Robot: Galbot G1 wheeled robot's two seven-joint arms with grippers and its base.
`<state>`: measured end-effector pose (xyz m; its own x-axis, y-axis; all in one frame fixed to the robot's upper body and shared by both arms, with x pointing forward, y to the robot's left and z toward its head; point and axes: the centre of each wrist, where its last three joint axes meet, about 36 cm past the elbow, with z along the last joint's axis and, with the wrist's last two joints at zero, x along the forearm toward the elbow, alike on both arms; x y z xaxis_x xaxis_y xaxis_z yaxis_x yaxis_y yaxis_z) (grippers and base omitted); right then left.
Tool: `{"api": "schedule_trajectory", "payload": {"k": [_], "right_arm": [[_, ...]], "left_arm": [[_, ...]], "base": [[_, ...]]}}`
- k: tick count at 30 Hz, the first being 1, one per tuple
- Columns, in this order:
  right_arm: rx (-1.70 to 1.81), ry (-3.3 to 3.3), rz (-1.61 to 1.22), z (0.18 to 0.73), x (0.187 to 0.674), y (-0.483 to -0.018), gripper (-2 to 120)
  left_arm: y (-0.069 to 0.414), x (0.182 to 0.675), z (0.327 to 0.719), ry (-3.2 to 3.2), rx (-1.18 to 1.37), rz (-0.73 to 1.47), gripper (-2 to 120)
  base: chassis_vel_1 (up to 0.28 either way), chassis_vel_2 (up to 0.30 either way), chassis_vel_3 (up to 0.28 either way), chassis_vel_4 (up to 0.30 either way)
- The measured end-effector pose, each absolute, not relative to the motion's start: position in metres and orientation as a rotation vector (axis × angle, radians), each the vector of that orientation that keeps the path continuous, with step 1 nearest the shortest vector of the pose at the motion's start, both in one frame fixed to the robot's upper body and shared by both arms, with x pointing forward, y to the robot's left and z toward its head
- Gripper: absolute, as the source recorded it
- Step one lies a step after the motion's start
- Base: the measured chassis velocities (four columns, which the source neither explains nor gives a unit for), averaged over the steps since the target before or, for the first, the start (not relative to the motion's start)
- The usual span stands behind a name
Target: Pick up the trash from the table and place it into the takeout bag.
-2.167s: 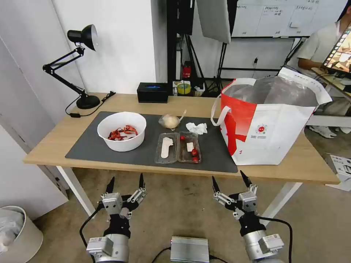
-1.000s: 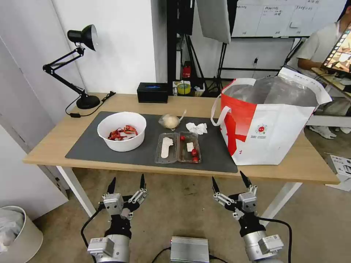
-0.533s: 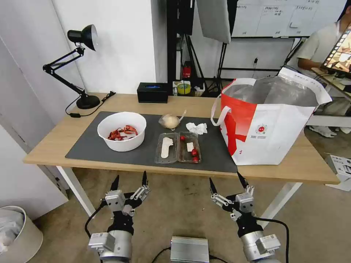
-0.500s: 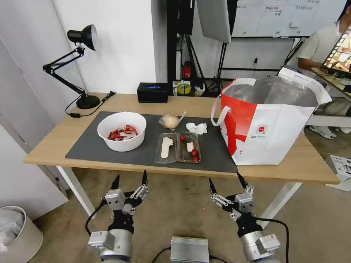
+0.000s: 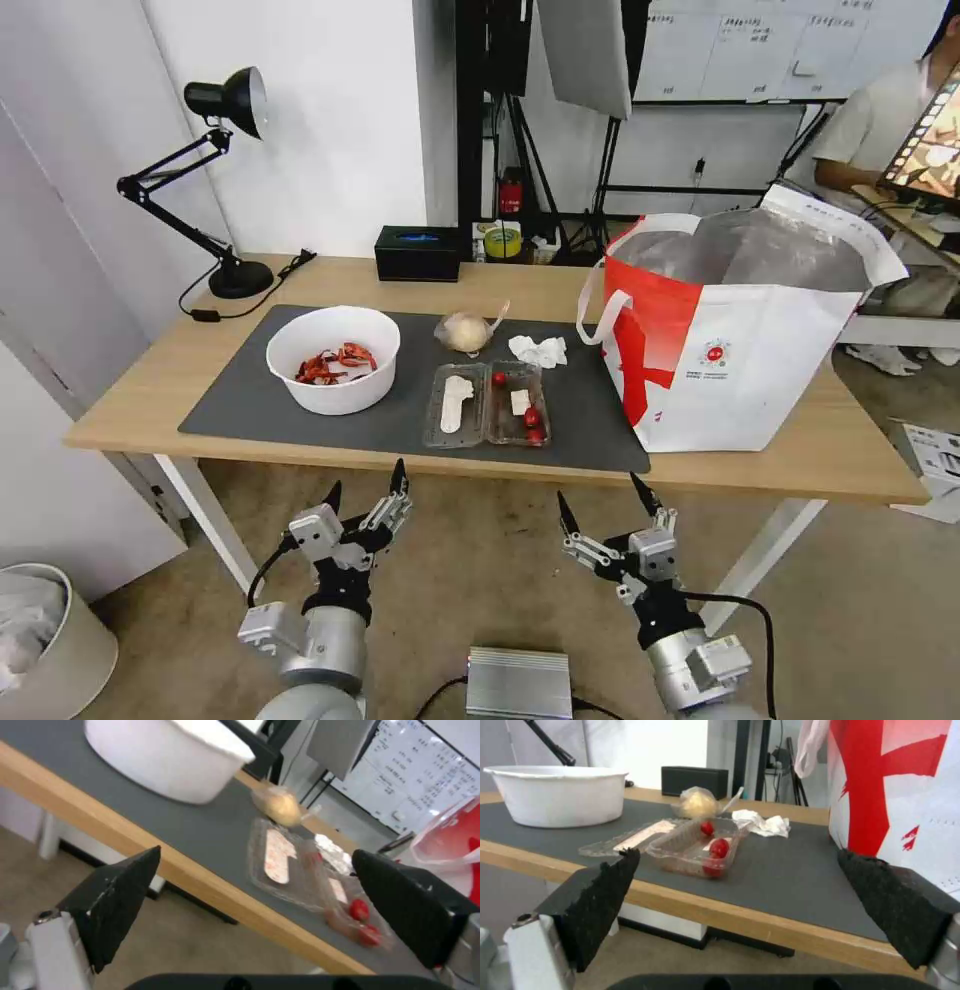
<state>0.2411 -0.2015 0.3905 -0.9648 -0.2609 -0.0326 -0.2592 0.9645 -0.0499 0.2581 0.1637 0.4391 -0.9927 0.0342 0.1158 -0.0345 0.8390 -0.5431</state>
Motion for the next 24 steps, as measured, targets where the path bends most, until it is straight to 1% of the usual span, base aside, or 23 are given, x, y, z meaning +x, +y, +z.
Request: {"api": "schedule_trajectory", "payload": {"k": [3,7,13,15,16,19,20,22,24], "right_arm": [[-0.411,3.077,-0.074,0.391,0.241,-0.203,100],[-0.408,3.080,-0.074,0.391,0.240,-0.203,100],[-0.402,3.081,-0.072,0.391,0.240,-0.204,100],[-0.397,3.082,-0.072,0.392,0.239,-0.205,100],[-0.397,3.082,-0.072,0.392,0.239,-0.205,100],[-0.392,3.084,-0.071,0.392,0.239,-0.206,100],[-0.392,3.084,-0.071,0.392,0.239,-0.206,100],[-0.391,3.085,-0.070,0.392,0.238,-0.206,100],[-0.391,3.086,-0.069,0.392,0.238,-0.206,100]], "left_arm": [[0.161,0.277,0.439,-2.807,-0.028,0.981,100],[0.158,0.289,0.439,-2.717,-0.026,1.063,100],[0.153,0.297,0.436,-2.634,-0.024,1.127,100],[0.151,0.301,0.438,-2.568,-0.041,1.198,100],[0.151,0.301,0.438,-2.568,-0.041,1.198,100],[0.150,0.306,0.445,-2.465,-0.071,1.315,100],[0.150,0.306,0.445,-2.465,-0.071,1.315,100],[0.151,0.310,0.452,-2.403,-0.097,1.395,100],[0.151,0.311,0.454,-2.381,-0.109,1.425,100]], "base": [[0.000,0.000,0.000,0.000],[0.000,0.000,0.000,0.000],[0.000,0.000,0.000,0.000],[0.000,0.000,0.000,0.000],[0.000,0.000,0.000,0.000],[0.000,0.000,0.000,0.000],[0.000,0.000,0.000,0.000],[0.000,0.000,0.000,0.000],[0.000,0.000,0.000,0.000]]}}
